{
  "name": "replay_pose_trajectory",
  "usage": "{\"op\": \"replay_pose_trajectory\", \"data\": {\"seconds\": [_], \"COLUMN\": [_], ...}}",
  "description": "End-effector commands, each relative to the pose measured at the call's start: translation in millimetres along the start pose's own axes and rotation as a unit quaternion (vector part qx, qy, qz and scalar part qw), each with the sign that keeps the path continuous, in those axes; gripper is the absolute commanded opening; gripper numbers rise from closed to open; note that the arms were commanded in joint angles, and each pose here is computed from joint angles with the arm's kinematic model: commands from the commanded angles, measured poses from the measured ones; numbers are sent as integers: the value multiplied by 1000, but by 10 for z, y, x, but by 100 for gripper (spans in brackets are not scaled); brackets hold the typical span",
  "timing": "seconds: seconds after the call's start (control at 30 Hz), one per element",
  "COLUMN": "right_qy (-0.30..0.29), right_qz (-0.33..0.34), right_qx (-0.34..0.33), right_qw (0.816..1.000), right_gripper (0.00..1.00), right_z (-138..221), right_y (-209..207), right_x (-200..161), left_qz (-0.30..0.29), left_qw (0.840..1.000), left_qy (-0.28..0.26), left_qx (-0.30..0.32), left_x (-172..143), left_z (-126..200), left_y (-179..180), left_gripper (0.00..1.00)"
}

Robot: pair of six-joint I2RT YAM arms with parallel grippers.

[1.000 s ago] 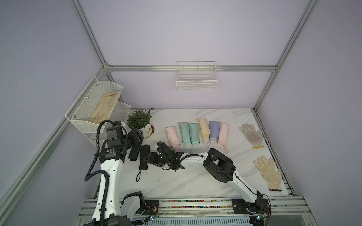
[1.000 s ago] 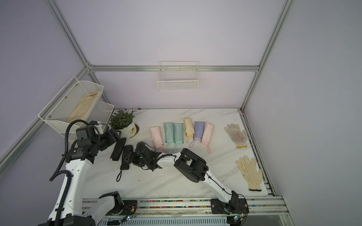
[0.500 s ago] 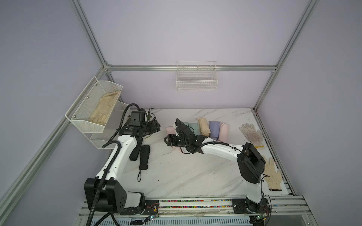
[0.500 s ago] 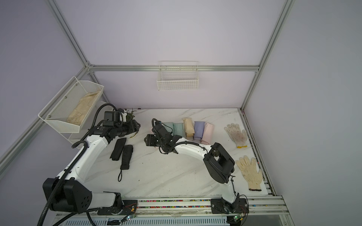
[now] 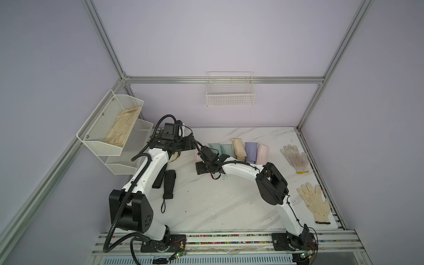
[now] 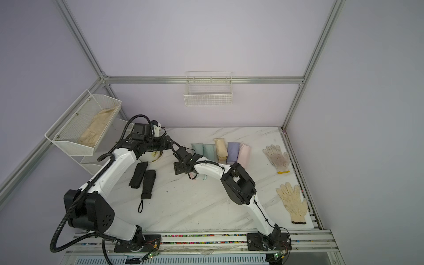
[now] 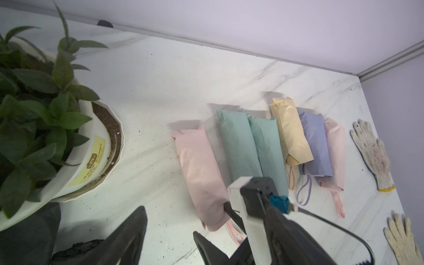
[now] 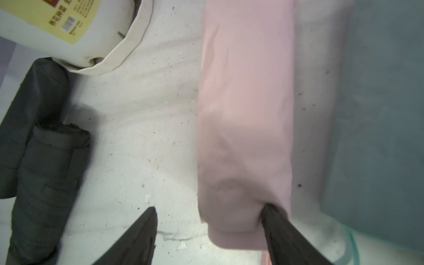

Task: Take umbrellas out of sleeves
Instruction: Move the umbrella to the center of the board.

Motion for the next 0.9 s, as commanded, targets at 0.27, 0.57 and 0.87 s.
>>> {"op": "replay_pose_trajectory", "data": {"seconds": [0.27,0.57,0.87], "right_qy": [19,52,42], "right_qz": [18,-1,-7], "right_qx": [-53,-54,-62], "right_qw": [998,997,997], "right_gripper": [77,73,55], "right_z": [-188,-439,-155], "right_y": [-238,-264,-195], "right_x": [163,-59,-381], "left_qz": [36,66,96], "left_qw": [996,997,993], "left_qy": [-17,-5,18], "left_qx": [-84,-37,-60], "left_x": [75,-24,-4], "left_z": [147,89,-5], "left_y": [-97,108,178], "left_gripper": [100,100,100]}}
Point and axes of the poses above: each gripper's point midway between its finger pads, its own z axis back along the fingers, its own y axis along the line the jaws close on, x = y × z, the point moved 5 cm from there along z, back along the fingers, and after that the axes turned 12 degrees about z, right-handed, at the moved point
